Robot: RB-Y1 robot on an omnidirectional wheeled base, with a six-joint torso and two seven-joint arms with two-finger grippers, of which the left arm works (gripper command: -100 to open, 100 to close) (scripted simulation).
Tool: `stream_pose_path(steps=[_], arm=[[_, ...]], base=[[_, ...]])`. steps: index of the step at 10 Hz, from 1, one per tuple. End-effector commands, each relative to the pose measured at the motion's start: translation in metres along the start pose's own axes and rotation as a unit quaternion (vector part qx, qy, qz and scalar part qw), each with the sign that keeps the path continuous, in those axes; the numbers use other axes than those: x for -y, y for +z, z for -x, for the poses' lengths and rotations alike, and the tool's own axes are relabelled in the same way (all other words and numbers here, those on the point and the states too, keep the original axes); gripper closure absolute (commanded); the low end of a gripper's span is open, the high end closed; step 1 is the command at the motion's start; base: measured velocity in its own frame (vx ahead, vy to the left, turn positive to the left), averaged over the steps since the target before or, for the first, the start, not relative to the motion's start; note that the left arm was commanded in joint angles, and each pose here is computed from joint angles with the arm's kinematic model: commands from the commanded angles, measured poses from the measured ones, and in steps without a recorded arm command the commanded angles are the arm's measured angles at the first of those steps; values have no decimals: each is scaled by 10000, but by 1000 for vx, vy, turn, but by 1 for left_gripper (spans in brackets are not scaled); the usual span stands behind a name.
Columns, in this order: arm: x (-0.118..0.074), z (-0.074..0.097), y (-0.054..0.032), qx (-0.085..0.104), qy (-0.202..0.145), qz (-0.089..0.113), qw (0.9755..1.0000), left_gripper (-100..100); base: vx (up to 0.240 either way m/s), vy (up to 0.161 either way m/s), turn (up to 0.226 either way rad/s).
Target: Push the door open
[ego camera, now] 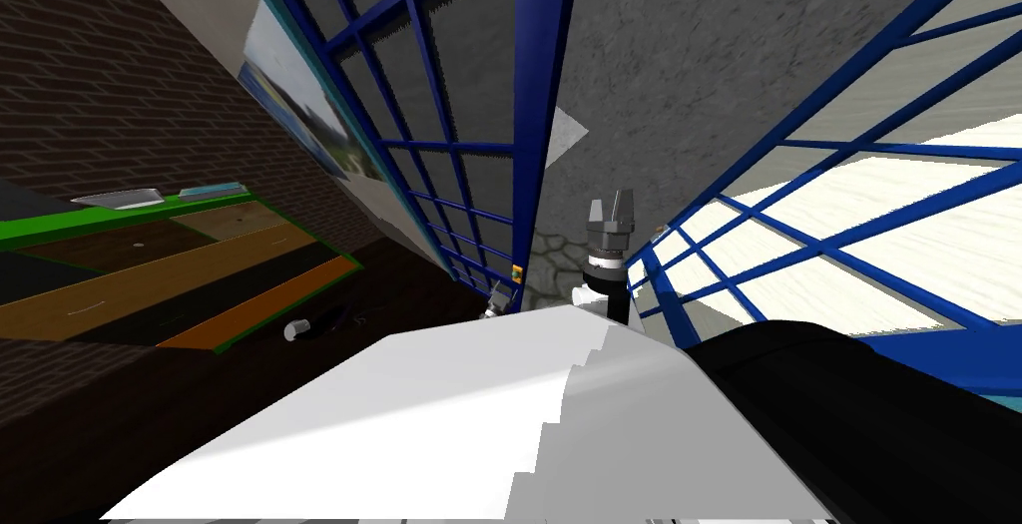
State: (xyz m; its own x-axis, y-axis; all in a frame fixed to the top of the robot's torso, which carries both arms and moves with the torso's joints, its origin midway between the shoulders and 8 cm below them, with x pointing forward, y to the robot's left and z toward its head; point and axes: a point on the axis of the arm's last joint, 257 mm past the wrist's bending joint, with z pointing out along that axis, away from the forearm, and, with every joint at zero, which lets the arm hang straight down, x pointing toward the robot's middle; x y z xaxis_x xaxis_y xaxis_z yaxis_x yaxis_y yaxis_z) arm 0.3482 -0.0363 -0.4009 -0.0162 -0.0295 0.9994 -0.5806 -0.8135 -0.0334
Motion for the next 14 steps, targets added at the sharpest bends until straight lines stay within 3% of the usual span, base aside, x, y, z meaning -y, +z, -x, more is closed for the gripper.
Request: stream_pose_path(steps=[1, 4, 5, 6, 11, 12, 14], arm=[[14, 11, -5, 3, -6, -19, 10000, -100], [-36, -25, 39, -46, -91, -58, 9999, -100], [19, 8, 12, -14, -28, -58, 10000, -100], [19, 8, 12, -14, -28, -58, 10000, 100], [19, 8, 12, -14, -28, -58, 10000, 100], [109, 59, -39, 53, 23, -111, 9999, -100], [114, 48, -24, 54, -24, -175, 9998, -100]], base=[[175, -94, -32], [164, -111, -22], [62, -49, 1], [-7, 5, 5], [-14, 11, -1], [-103, 21, 74], [-207, 26, 88]])
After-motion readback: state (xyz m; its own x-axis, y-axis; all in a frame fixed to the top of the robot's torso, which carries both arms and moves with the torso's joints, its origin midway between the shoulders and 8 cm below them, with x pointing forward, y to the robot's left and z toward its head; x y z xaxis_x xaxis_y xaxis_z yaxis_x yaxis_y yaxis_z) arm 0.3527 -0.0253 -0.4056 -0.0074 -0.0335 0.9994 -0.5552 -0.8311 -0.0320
